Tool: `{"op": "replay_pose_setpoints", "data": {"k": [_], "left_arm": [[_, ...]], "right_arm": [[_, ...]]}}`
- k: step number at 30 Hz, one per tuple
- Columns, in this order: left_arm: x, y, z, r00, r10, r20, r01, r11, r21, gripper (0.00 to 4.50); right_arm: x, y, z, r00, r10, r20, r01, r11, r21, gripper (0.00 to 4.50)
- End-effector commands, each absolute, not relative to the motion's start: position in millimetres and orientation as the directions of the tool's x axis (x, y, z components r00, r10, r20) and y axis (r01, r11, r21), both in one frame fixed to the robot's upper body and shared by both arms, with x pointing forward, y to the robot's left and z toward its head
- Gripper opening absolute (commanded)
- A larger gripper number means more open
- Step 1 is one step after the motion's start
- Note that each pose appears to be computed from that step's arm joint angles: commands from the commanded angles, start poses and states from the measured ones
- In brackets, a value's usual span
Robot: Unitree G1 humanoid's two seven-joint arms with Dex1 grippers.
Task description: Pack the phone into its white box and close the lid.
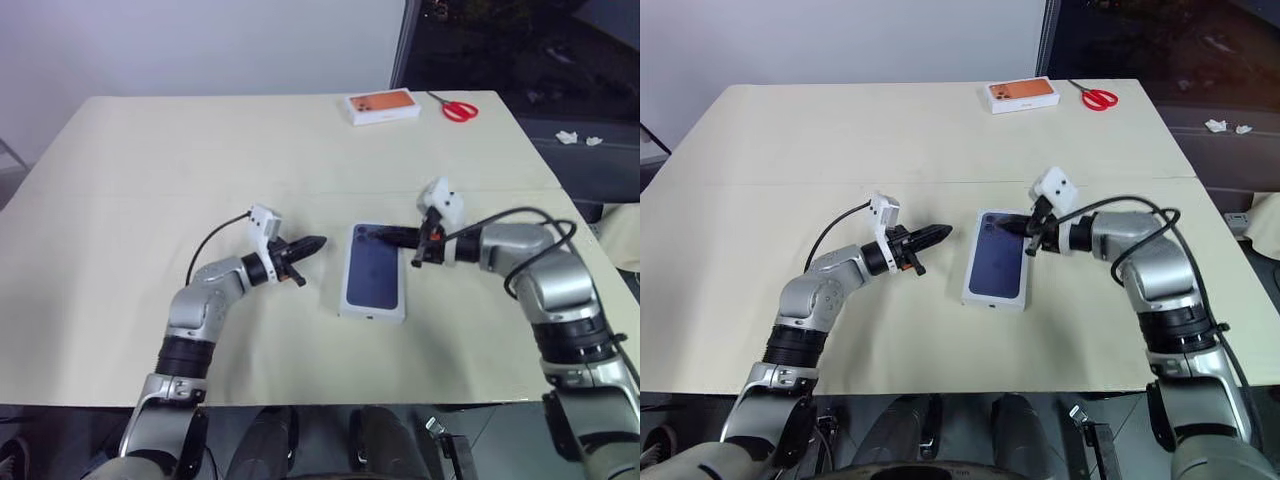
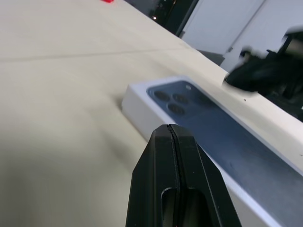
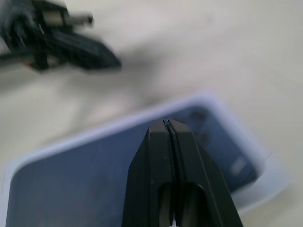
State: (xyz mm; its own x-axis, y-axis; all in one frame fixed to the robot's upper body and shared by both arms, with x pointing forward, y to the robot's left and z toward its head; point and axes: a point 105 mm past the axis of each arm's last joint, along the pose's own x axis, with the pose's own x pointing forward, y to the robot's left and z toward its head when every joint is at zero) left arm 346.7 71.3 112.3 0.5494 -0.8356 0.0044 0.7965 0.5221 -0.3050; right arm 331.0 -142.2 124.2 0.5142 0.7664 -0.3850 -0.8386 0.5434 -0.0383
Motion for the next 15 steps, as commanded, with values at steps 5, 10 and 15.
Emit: {"op": "replay_pose_setpoints", "data": {"k": [5, 10, 15], "left_arm": [[341.1, 65.7, 125.4, 0.536, -0.843, 0.056, 0.819, 0.502, -0.278, 0.00], [342.6, 48.1, 139.6, 0.499, -0.861, 0.104, 0.842, 0.452, -0.295, 0.00], [347.2, 17.9, 149.4, 0.429, -0.895, 0.124, 0.882, 0.385, -0.274, 0.00]], "right_arm": [[315.7, -141.6, 87.8, 0.481, 0.747, -0.460, -0.861, 0.500, -0.090, 0.06], [326.0, -133.6, 123.5, 0.507, 0.788, -0.349, -0.855, 0.512, -0.085, 0.06], [338.6, -140.0, 152.0, 0.549, 0.784, -0.290, -0.832, 0.544, -0.105, 0.06]]}}
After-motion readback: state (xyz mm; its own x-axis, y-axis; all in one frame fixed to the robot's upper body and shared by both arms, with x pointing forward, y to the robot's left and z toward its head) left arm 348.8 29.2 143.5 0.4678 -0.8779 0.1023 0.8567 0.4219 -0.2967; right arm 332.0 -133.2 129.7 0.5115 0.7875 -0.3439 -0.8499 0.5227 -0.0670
